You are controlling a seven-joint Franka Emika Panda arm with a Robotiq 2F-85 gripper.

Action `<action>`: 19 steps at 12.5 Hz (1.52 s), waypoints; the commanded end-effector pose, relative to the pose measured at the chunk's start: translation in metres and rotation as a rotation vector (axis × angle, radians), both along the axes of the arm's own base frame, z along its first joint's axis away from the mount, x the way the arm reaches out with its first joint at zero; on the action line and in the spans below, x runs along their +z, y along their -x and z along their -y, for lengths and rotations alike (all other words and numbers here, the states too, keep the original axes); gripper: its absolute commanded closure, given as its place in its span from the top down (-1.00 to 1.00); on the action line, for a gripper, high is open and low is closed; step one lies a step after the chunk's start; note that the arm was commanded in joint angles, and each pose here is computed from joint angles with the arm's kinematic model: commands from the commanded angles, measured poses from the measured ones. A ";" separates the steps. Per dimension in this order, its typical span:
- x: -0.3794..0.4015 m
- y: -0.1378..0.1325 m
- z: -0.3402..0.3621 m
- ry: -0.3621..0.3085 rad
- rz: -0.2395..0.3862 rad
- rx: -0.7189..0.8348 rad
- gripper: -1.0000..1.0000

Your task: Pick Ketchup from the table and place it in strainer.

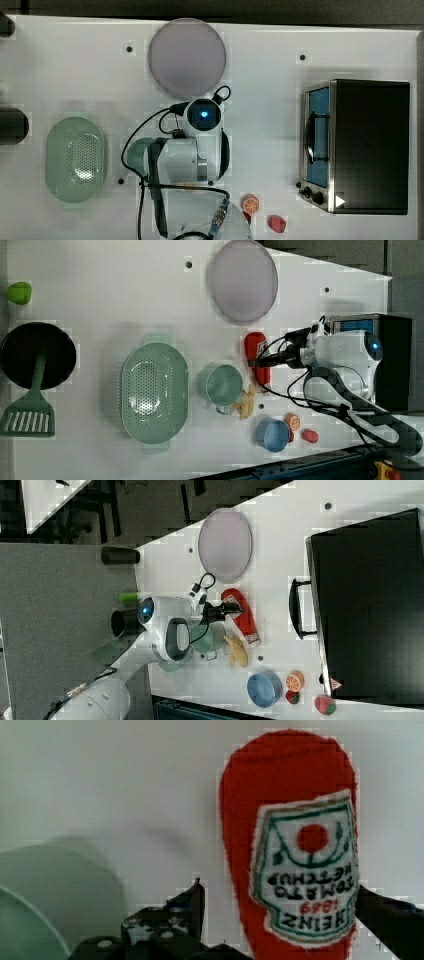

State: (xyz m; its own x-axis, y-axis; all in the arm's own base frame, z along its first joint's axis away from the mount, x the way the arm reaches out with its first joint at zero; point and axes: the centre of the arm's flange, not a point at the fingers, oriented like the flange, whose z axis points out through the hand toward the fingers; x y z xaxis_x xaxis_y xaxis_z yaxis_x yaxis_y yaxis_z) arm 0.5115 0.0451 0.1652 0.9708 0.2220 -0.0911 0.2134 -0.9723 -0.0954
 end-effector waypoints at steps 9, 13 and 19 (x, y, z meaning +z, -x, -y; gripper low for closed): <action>0.098 -0.026 0.002 0.023 0.118 0.027 0.21; 0.221 -0.020 -0.028 0.057 0.093 0.086 0.21; 0.270 0.010 -0.152 0.082 0.088 -0.052 0.21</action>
State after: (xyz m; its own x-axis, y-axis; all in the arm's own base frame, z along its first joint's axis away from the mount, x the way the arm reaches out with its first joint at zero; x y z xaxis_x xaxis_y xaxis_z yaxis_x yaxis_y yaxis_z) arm 0.5201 0.1479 0.4826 0.9681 0.2330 0.0921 0.2324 -0.9725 0.0170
